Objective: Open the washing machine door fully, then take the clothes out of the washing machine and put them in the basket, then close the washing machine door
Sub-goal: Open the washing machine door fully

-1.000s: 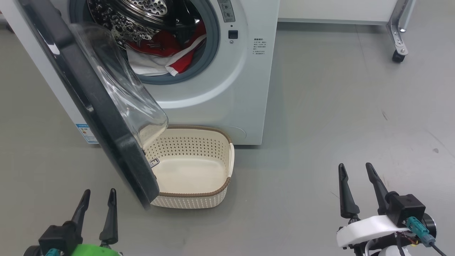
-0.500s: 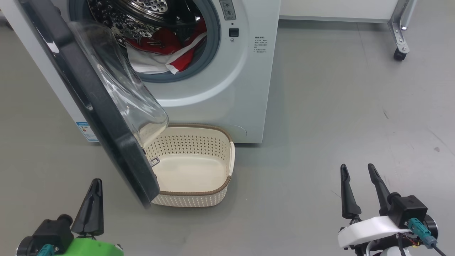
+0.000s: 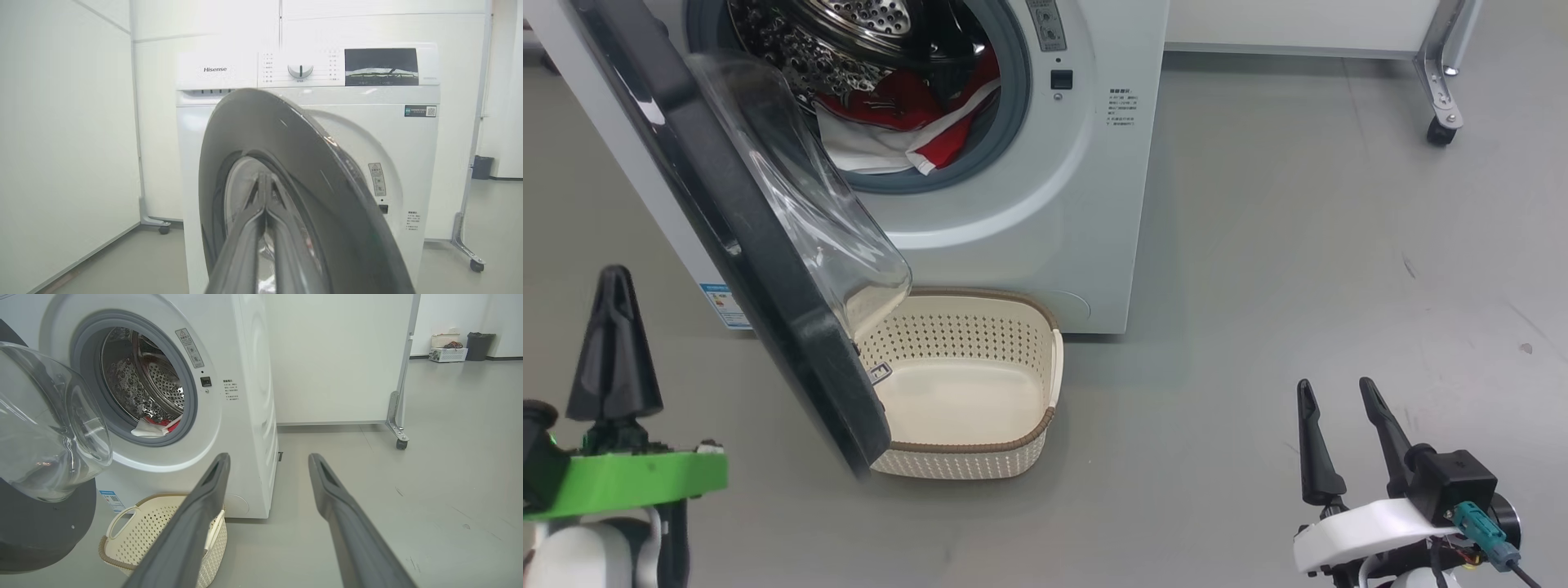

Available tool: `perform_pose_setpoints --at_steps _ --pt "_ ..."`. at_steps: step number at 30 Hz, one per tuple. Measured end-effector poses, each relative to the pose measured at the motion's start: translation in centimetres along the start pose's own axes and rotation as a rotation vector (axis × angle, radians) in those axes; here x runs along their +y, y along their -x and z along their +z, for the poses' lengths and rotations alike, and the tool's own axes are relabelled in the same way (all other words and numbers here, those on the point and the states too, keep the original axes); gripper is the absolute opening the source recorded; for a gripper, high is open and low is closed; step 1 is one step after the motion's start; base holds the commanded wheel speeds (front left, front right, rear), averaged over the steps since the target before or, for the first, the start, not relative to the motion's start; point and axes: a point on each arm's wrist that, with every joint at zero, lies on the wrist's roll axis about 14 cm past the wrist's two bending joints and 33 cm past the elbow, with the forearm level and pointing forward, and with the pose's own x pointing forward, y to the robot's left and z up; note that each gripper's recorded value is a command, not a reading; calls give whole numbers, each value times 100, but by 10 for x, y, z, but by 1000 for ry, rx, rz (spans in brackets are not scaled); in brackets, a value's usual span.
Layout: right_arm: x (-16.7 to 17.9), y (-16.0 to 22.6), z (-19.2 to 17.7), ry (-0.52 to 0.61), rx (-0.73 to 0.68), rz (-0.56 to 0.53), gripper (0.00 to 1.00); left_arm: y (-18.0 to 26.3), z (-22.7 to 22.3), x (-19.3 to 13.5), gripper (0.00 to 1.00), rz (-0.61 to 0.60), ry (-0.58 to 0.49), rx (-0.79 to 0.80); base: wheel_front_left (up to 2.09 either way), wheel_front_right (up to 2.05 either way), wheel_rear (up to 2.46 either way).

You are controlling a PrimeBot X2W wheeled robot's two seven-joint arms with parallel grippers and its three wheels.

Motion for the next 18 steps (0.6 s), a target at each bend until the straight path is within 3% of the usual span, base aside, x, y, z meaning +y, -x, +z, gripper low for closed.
perform_pose_setpoints --at_steps 9,13,18 --pt "-2 2 1 -14 -6 -16 100 -25 44 -41 0 -150 -16 -145 0 0 0" --pt "-3 3 0 -22 -5 -21 100 -25 35 -74 0 -250 1 -122 0 0 0" --pt "-9 5 -2 -30 -2 -46 100 -18 -6 -112 0 -341 77 29 0 0 0"
